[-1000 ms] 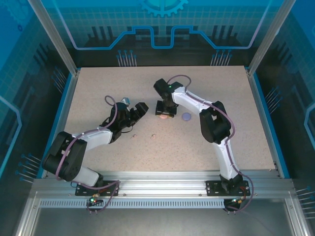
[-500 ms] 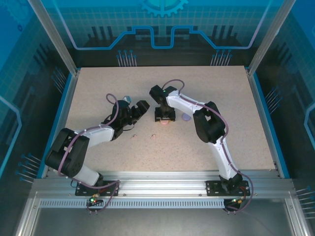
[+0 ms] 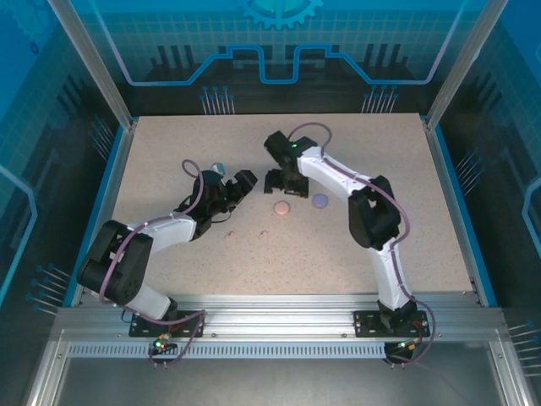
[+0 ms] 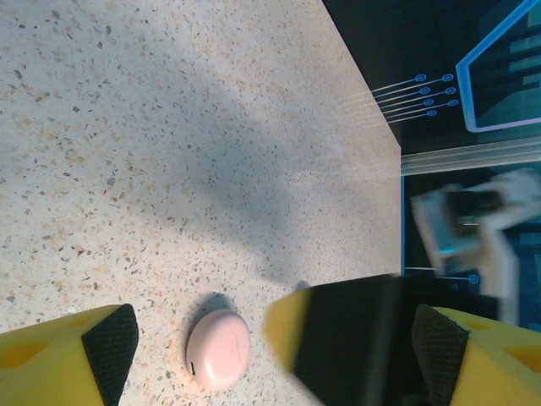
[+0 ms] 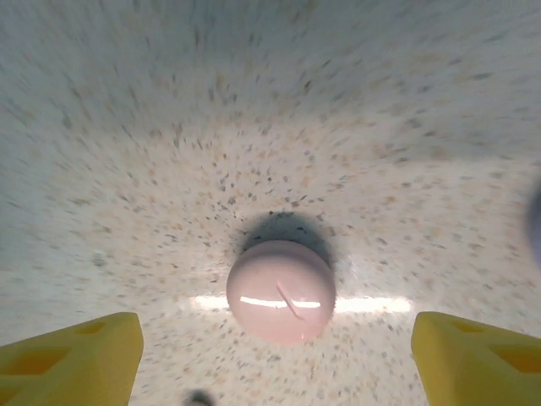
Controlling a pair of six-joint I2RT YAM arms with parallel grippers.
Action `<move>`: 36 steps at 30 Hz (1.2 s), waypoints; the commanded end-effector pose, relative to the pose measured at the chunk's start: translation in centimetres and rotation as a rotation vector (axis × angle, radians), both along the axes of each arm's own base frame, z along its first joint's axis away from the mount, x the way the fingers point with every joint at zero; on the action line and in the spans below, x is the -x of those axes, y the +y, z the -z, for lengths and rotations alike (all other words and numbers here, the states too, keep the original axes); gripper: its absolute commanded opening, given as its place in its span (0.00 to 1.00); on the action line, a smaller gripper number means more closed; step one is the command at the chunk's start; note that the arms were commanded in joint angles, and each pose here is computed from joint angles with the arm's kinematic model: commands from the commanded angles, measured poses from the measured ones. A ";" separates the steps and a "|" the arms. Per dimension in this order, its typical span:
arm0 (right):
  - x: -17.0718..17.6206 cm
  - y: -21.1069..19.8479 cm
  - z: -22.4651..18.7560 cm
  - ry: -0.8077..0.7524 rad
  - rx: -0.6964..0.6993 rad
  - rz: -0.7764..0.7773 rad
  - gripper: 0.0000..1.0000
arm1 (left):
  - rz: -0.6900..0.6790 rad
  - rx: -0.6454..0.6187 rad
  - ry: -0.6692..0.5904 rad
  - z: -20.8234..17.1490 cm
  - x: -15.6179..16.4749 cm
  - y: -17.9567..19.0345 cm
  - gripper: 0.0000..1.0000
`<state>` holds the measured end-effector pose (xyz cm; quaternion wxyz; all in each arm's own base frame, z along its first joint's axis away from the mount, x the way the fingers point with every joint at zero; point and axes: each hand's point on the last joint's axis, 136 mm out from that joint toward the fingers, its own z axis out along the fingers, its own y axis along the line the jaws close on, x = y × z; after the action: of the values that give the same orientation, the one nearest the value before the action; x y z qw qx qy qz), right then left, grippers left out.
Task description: Insert the wireless bluetooth earbuds into the charging case
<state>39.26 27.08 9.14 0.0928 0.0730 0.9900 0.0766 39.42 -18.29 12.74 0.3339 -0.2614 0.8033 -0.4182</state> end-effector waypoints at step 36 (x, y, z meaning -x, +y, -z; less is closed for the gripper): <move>3.5 1.3 8.1 0.286 0.026 0.520 0.74 | -0.022 0.009 -0.057 -2.8 -1.2 0.2 0.92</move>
<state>36.71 28.19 2.21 -0.0150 0.3305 0.9429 0.0380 40.43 -18.65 14.01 0.3393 -0.2595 0.7997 -0.4219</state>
